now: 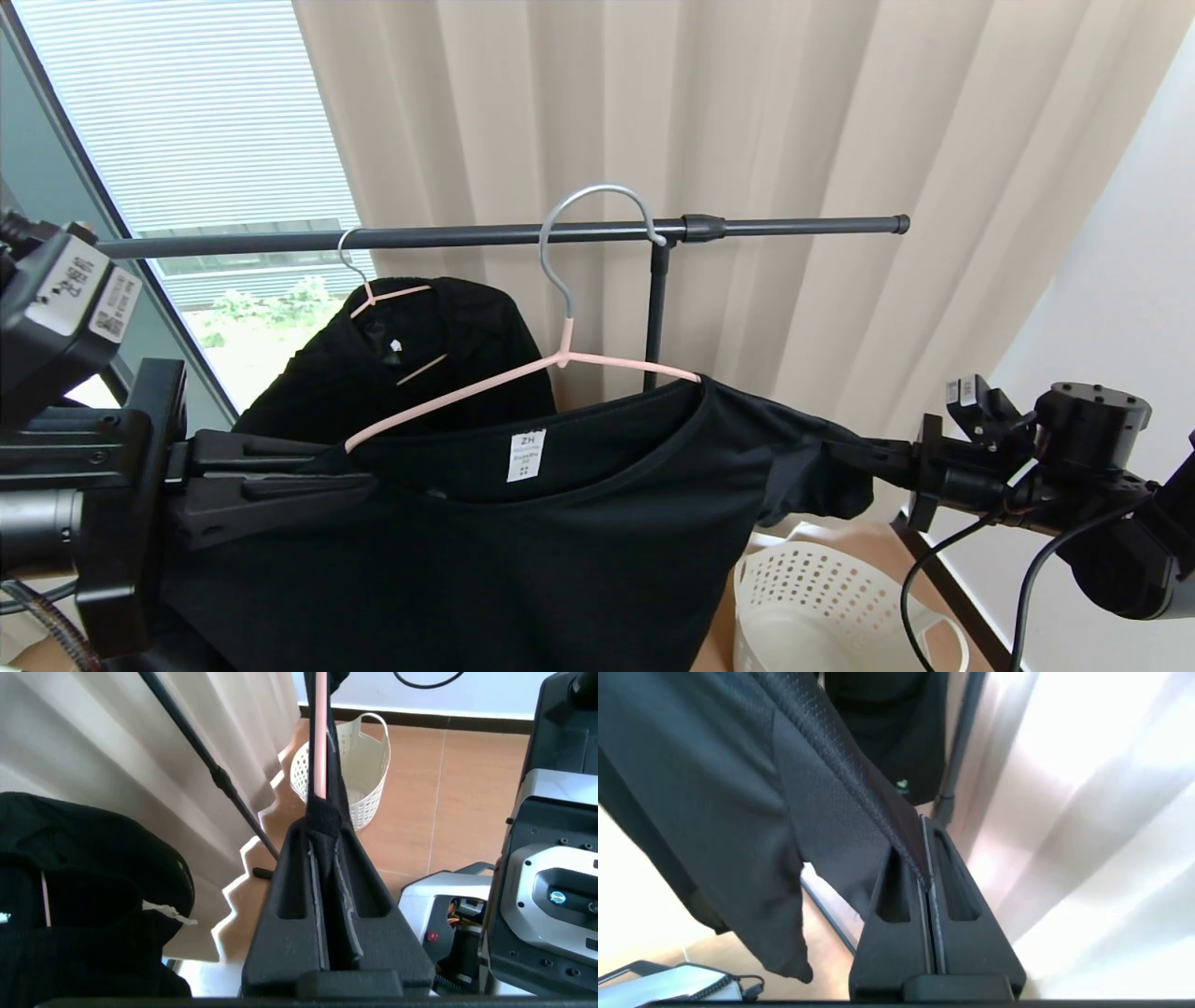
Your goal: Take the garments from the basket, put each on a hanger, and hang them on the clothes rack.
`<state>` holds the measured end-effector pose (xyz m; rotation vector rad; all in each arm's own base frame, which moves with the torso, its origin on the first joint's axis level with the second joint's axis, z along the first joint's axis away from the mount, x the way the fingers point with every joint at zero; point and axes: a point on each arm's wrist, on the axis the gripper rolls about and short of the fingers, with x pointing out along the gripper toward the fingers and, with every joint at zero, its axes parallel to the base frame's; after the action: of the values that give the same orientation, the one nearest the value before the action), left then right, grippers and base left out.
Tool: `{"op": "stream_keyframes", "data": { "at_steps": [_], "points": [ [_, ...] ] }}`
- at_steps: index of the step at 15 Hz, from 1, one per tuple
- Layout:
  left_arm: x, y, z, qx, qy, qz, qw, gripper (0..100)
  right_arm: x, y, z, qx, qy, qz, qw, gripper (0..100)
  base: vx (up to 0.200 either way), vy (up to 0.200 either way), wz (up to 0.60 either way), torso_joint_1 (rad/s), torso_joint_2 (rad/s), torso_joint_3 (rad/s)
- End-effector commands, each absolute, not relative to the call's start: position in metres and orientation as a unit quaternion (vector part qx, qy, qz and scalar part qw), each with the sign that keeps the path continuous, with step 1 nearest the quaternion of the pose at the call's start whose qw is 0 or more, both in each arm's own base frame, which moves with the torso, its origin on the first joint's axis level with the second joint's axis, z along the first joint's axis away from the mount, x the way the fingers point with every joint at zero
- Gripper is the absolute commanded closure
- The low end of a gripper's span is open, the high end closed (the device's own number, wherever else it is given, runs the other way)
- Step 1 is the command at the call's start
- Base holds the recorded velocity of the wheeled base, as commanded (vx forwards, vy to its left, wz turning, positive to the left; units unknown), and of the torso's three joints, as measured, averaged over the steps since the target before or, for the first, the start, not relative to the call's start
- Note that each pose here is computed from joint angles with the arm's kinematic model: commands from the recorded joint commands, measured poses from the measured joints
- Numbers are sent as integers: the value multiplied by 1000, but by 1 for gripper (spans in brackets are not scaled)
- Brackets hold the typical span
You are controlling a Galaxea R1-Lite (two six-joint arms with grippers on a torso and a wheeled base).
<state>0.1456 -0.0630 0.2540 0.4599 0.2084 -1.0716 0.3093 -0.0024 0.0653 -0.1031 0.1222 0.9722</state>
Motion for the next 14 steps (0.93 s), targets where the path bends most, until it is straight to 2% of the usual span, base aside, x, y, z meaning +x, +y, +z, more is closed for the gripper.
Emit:
{"op": "stream_keyframes", "data": {
  "at_steps": [1, 7, 8, 14],
  "points": [
    [145, -61, 254, 217, 98, -502, 832, 100, 310, -4, 63, -47, 62, 465, 882, 100, 0, 0, 0, 0, 0, 0],
    [144, -61, 251, 214, 104, -503, 831, 100, 308, -3, 63, -45, 64, 467, 881, 100, 0, 0, 0, 0, 0, 0],
    [145, -61, 250, 214, 105, -503, 831, 100, 308, -3, 63, -45, 64, 467, 881, 0, 0, 0, 0, 0, 0, 0],
    [147, -62, 248, 204, 99, -498, 837, 100, 306, -3, 63, -48, 62, 466, 881, 0, 0, 0, 0, 0, 0, 0]
  ]
}}
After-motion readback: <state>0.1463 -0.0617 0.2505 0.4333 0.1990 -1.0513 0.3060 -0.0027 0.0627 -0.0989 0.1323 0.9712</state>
